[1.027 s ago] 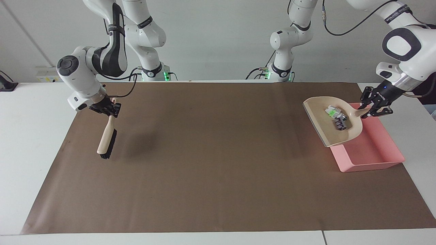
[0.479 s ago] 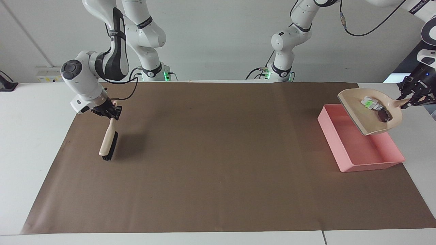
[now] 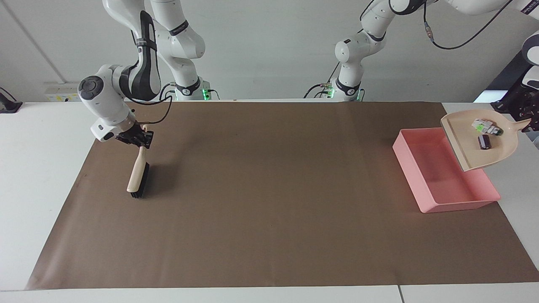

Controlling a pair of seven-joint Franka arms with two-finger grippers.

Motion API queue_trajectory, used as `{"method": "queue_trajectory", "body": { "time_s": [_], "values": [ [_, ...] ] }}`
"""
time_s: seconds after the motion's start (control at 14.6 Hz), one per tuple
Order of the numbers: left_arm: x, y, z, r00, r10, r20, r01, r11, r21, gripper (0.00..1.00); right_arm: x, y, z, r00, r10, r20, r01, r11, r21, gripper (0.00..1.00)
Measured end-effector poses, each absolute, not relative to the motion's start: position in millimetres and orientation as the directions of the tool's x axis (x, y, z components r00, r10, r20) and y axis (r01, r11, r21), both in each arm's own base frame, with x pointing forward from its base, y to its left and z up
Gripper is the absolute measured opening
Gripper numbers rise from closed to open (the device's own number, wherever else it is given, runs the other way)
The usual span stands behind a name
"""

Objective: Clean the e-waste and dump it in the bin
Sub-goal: 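Tip the dustpan over the pink bin with the left gripper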

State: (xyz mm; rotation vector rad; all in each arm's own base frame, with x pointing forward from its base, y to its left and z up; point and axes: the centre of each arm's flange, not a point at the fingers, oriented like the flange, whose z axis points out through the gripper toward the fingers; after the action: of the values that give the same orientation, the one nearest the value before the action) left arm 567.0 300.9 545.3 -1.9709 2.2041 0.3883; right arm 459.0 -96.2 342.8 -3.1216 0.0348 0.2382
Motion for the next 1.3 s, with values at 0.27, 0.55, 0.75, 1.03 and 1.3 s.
{"method": "queue_trajectory", "body": {
  "time_s": [0.27,0.55,0.75,1.03,1.3],
  "values": [
    [580,273,534,-0.157,-0.922,-0.353,-0.984,0.114,0.139,0.33,457,-97,339,0.990,0.006,-0.142,0.004,-1.000,-0.013,0.26],
    [581,268,527,-0.148,-0.907,-0.394,-0.982,0.089,0.164,0.33,457,-98,339,0.990,0.028,-0.142,0.026,-1.000,-0.016,0.52],
    [583,259,539,-0.127,-0.880,-0.458,-0.986,0.063,0.153,0.33,458,-97,339,0.990,0.033,-0.140,0.031,-0.999,-0.016,0.85],
    [590,230,558,-0.111,-0.828,-0.549,-0.991,0.050,0.125,0.33,472,-94,359,0.993,0.043,-0.110,0.042,-0.999,-0.009,1.00],
    [595,196,551,-0.145,-0.751,-0.644,-0.987,0.062,0.151,0.33,499,-62,406,0.999,0.017,-0.050,0.018,-1.000,0.011,1.00]
  ]
}}
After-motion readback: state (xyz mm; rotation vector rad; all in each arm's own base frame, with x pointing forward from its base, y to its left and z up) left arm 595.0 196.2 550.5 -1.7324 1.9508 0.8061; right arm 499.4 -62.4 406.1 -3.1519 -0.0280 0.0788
